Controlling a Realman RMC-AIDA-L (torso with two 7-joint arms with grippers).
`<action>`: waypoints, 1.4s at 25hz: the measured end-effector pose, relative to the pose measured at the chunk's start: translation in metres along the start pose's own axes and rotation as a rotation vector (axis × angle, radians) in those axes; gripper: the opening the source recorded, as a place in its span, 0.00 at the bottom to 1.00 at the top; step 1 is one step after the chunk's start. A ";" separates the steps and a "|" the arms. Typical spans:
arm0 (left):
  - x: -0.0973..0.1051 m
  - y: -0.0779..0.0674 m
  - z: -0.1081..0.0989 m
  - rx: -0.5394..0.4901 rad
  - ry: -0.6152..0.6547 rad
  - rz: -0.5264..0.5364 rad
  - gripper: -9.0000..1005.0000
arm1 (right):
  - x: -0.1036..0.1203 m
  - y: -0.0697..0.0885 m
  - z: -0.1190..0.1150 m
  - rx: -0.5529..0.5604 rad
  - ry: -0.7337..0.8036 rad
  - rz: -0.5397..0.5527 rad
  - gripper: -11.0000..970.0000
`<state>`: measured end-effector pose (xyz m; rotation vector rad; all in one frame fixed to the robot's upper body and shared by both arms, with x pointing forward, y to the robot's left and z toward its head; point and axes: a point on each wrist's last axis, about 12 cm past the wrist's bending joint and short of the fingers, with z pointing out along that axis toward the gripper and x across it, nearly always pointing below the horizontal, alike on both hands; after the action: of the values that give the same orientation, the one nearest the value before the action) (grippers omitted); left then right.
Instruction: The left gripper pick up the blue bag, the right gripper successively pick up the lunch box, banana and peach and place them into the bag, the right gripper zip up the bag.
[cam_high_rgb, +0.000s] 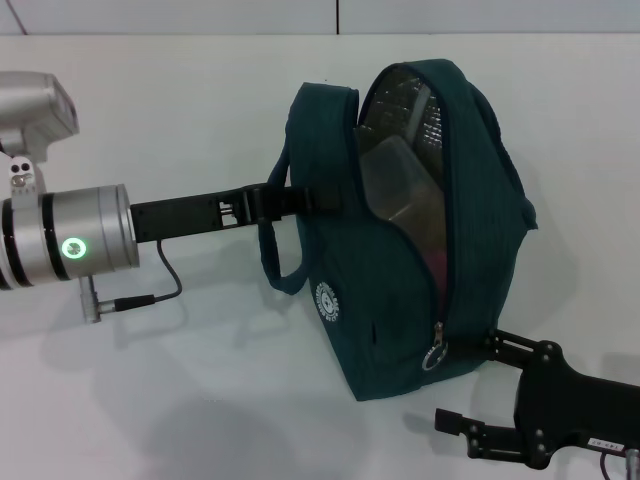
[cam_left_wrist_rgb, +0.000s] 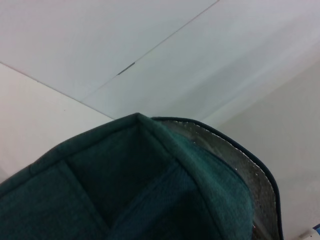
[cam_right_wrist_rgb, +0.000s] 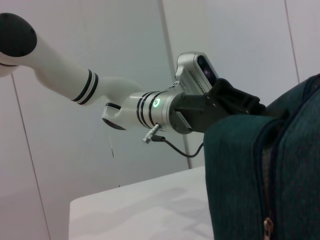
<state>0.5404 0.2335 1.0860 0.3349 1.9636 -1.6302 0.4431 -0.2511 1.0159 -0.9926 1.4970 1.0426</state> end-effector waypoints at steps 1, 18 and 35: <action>0.000 0.000 0.000 0.000 0.000 0.000 0.05 | 0.000 0.000 0.000 0.003 -0.001 -0.002 0.81; 0.002 0.001 -0.003 -0.002 -0.005 -0.006 0.05 | 0.002 0.003 -0.006 0.051 -0.027 -0.025 0.81; 0.000 0.000 0.000 0.004 -0.002 -0.001 0.05 | -0.008 -0.012 0.014 -0.032 0.015 -0.071 0.81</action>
<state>0.5399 0.2333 1.0861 0.3330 1.9595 -1.6348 0.4594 -0.2409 1.0211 -1.0713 1.4507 1.0130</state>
